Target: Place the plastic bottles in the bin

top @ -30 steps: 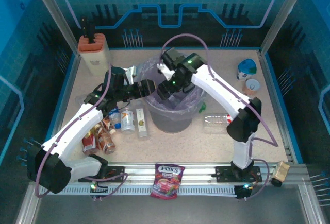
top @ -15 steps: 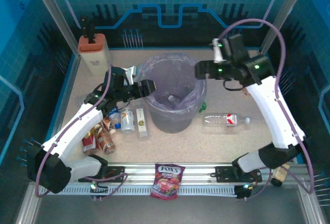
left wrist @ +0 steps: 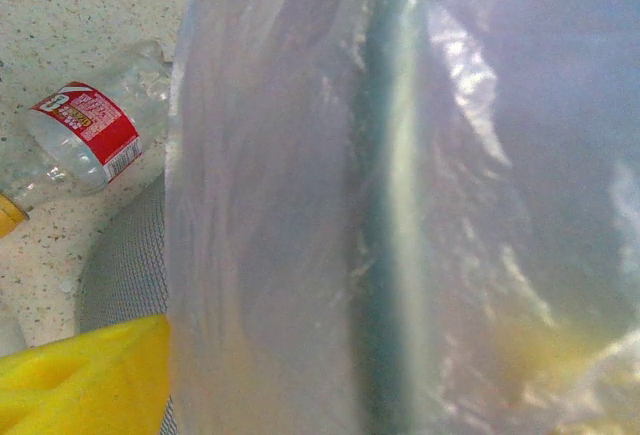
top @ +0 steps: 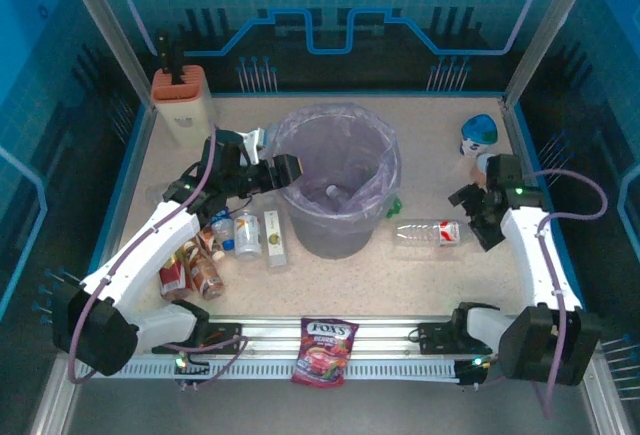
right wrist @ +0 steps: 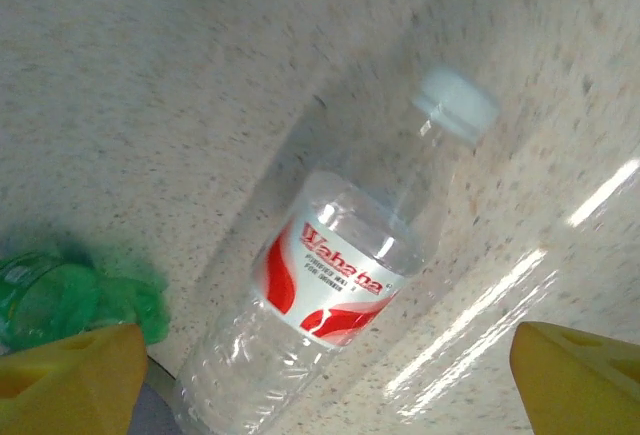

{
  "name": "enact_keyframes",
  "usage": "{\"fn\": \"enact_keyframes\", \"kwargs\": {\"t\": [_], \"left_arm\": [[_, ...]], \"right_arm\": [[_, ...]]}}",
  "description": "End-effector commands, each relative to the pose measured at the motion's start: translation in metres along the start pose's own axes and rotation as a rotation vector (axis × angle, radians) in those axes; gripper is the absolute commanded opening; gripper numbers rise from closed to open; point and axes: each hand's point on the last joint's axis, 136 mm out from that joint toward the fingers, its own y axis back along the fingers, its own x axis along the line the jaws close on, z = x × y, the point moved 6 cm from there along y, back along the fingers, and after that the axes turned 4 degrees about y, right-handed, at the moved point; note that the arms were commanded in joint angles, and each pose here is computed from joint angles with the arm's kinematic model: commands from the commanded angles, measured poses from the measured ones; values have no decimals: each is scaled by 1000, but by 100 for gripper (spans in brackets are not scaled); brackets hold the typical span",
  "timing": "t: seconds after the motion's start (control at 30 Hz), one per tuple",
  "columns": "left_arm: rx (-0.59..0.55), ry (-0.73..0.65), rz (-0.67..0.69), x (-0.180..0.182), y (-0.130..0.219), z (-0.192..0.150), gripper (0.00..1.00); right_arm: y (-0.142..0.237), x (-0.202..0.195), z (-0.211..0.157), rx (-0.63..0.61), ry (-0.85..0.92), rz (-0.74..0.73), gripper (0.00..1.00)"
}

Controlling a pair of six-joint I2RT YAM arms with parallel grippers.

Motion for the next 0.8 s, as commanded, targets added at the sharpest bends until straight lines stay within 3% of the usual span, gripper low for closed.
{"fn": "enact_keyframes", "kwargs": {"t": [0.0, 0.27, 0.77], "left_arm": [[26, -10, 33, 3, -4, -4, 78], [24, -4, 39, 3, -5, -3, 78], [24, -2, 56, 6, -8, -3, 78]], "right_arm": [[-23, 12, 0, 30, -191, 123, 94], [-65, 2, -7, 51, -302, 86, 94], [-107, -1, -13, 83, -380, 16, 84]]}}
